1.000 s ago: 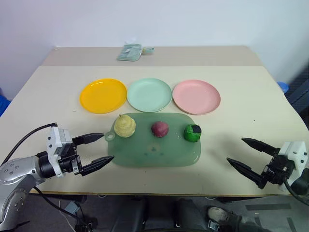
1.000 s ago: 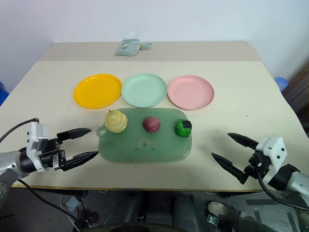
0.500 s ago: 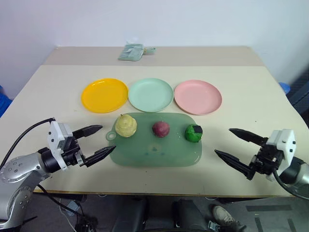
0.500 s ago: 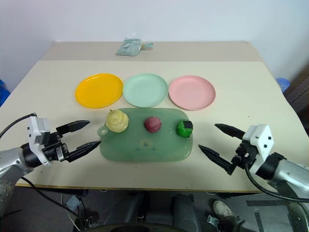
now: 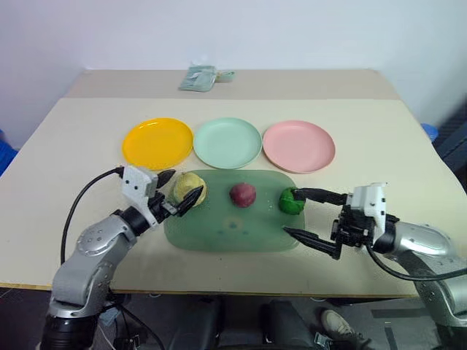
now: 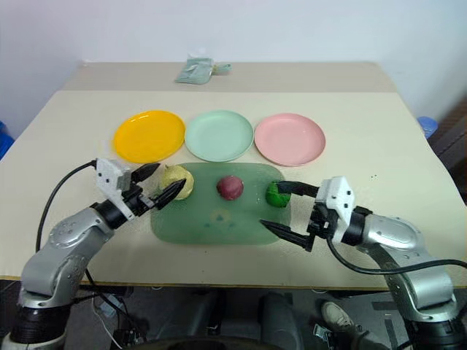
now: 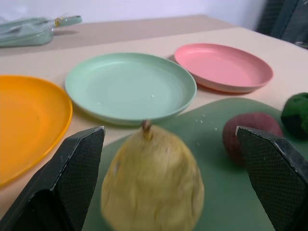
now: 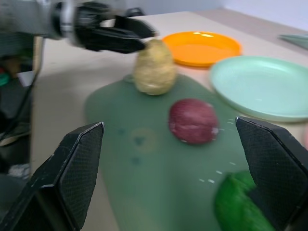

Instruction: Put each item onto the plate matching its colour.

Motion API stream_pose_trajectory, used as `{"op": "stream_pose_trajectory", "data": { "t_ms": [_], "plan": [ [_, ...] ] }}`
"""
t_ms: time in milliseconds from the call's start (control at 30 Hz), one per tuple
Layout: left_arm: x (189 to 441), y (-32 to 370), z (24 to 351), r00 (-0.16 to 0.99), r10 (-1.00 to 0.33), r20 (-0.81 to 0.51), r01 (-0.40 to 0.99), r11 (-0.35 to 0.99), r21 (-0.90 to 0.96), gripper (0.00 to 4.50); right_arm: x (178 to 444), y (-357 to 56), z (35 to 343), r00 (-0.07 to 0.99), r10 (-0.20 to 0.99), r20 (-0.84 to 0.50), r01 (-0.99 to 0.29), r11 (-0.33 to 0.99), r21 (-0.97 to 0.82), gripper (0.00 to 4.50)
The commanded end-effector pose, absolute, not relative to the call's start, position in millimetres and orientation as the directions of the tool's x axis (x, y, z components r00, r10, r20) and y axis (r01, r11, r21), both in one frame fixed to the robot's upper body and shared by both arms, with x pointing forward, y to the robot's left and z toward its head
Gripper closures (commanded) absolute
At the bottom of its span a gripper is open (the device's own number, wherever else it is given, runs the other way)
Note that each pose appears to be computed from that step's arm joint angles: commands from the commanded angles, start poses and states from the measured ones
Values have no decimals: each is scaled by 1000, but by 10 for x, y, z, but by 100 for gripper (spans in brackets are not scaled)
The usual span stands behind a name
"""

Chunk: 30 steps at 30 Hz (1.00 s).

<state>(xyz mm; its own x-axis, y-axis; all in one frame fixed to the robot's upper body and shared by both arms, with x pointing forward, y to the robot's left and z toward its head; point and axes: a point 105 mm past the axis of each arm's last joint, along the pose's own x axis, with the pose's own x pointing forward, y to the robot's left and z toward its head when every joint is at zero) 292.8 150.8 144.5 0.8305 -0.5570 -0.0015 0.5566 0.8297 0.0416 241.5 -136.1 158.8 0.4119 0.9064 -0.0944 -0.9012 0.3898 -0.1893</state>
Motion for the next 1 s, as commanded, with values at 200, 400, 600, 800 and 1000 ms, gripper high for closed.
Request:
{"op": "stream_pose_trajectory", "data": {
  "t_ms": [200, 400, 600, 800, 1000],
  "plan": [
    [3054, 1508, 1383, 862, -505, -40, 506, 857, 91, 0, 2727, -1219, 1819, 372, 927, -54, -900, 346, -267, 5],
    [3129, 1552, 1332, 883, -465, -60, 469, 879, 83, 119, 2758, -1161, 1843, 360, 932, -40, -899, 336, -281, 0],
    [3160, 1550, 1340, 887, -459, -56, 462, 883, 81, 211, 2763, -1169, 1863, 372, 928, -31, -891, 348, -290, 0],
    [3671, 2049, 1721, 992, -109, 67, 105, 993, 53, 211, 2861, -1147, 1960, 412, 911, 20, -863, 397, -313, 0],
    [4146, 2219, 1899, 990, 86, 109, -82, 996, -45, 211, 3013, -1117, 1968, 449, 892, 42, -840, 438, -321, 0]
  ]
}}
